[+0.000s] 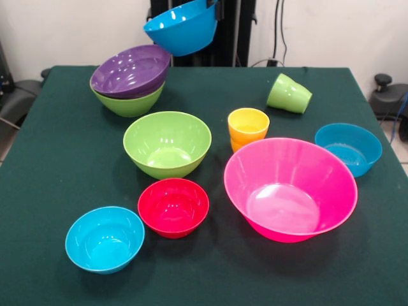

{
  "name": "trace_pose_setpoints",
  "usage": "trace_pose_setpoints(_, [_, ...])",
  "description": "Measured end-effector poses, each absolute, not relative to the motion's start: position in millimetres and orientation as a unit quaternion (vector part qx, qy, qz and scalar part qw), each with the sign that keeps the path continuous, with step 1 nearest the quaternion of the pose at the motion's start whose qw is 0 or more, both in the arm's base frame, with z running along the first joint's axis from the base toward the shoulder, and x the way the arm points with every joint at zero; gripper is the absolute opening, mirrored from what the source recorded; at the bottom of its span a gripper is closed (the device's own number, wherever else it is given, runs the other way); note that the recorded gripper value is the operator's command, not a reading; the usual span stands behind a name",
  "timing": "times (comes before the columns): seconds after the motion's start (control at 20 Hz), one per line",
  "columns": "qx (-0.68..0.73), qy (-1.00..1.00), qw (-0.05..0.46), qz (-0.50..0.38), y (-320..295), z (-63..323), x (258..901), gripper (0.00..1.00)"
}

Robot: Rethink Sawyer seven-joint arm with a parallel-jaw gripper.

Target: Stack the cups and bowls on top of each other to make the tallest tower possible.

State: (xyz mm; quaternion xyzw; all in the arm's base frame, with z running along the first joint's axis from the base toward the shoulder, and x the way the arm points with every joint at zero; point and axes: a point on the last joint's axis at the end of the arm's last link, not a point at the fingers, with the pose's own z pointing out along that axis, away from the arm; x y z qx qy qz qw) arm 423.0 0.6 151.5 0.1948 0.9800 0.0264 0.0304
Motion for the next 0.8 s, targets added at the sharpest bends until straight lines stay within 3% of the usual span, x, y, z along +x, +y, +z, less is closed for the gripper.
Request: trace_pose_setpoints(0.8, [0.184,0.982,0.039,0.034,4.0,155.3,430.7,0.00])
